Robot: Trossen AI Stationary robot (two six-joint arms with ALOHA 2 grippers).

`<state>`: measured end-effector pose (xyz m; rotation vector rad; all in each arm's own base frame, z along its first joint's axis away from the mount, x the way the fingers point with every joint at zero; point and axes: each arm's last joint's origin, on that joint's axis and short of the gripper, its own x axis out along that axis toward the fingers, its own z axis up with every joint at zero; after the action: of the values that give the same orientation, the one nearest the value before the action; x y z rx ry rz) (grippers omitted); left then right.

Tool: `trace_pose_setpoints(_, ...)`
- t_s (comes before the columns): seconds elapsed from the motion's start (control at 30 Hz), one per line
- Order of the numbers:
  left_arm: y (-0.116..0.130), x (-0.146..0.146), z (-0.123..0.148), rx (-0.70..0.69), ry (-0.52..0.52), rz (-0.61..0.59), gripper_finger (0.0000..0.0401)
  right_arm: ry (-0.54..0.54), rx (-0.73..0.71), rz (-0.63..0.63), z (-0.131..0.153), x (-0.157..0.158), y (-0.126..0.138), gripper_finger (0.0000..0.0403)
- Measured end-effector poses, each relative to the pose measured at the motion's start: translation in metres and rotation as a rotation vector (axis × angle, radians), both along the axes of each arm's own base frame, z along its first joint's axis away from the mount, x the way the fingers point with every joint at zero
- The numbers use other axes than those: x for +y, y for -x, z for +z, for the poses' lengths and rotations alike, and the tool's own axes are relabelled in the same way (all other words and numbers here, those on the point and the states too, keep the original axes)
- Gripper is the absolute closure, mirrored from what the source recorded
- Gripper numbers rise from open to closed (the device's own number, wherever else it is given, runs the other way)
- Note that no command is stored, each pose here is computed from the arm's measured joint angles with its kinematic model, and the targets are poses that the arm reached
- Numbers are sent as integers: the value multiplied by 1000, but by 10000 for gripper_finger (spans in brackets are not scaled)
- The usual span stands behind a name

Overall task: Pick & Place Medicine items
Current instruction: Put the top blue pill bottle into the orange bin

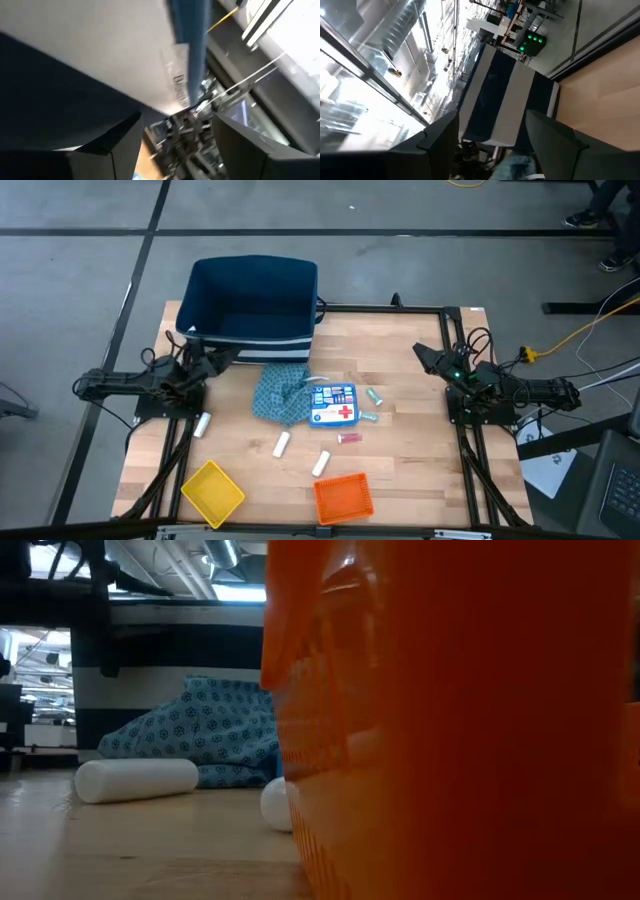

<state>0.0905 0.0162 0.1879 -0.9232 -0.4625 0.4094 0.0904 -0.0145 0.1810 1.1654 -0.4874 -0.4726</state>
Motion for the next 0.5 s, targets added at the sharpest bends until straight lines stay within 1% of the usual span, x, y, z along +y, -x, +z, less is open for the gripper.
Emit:
trace_pose_setpoints(0.07, 2, 1, 7, -88, 8, 2, 164, -8, -49, 38, 3, 1, 0, 170)
trace_pose_setpoints(0.1, 5, 1, 14, -153, 0, 5, 164, 1, -85, 62, 7, 1, 0, 170)
trace_pose_setpoints(0.17, 10, 0, 29, -232, -51, 24, 164, 36, -169, 93, 16, 2, 2, 170)
trace_pose_setpoints(0.23, 18, 0, 52, -278, -124, 50, 164, 96, -247, 102, 26, 3, 6, 170)
trace_pose_setpoints(0.27, 23, 0, 63, -284, -163, 60, 164, 125, -281, 92, 31, 3, 8, 170)
trace_pose_setpoints(0.33, 27, -1, 83, -251, -226, 65, 164, 180, -307, 69, 39, 3, 11, 170)
trace_pose_setpoints(0.43, 30, -3, 110, -193, -280, 32, 164, 250, -277, 41, 47, 3, 13, 170)
trace_pose_setpoints(0.5, 29, -4, 125, -167, -301, -17, 164, 265, -269, 35, 51, 3, 13, 170)
